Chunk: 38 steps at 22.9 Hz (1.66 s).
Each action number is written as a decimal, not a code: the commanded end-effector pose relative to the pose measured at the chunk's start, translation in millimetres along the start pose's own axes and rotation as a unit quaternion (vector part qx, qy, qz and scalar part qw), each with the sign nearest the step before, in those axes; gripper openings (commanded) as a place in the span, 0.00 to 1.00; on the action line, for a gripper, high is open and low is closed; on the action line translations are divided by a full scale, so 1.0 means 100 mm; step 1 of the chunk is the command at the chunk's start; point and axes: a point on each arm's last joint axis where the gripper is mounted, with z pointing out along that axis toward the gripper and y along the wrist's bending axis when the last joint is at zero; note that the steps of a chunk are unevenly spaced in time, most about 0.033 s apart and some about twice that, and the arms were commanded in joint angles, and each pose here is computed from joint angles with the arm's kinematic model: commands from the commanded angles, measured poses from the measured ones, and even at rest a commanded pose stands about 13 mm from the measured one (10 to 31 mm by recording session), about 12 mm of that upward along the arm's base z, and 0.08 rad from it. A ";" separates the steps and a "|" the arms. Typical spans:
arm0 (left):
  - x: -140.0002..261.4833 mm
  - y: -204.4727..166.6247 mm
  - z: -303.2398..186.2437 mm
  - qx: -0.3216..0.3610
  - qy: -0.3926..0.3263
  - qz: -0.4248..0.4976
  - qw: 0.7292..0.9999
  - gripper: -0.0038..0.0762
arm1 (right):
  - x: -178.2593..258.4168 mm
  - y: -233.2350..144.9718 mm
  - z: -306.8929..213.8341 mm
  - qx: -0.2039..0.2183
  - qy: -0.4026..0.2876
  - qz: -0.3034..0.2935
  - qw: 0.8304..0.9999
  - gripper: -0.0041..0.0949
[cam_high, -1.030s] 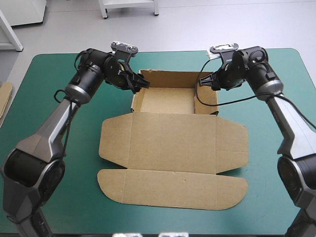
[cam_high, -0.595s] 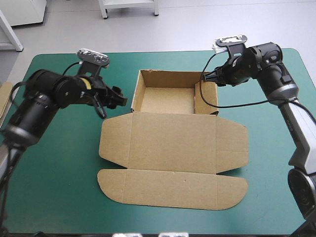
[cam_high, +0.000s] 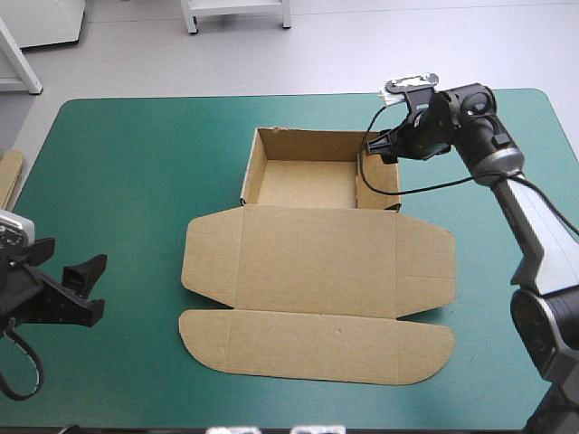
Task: Fold the box
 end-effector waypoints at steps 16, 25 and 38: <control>0.07 -0.05 0.39 -0.009 -0.052 0.019 0.998 0.64 | 0.00 -0.05 0.76 0.031 0.027 -0.016 0.999 0.03; -0.09 -0.10 0.68 -0.001 -0.061 0.022 0.998 0.64 | -0.01 -0.60 0.62 0.134 0.034 -0.041 0.990 0.02; -0.17 -0.10 0.86 -0.010 -0.059 0.036 0.998 0.64 | 0.62 -2.95 -0.15 0.311 0.044 0.082 0.946 0.02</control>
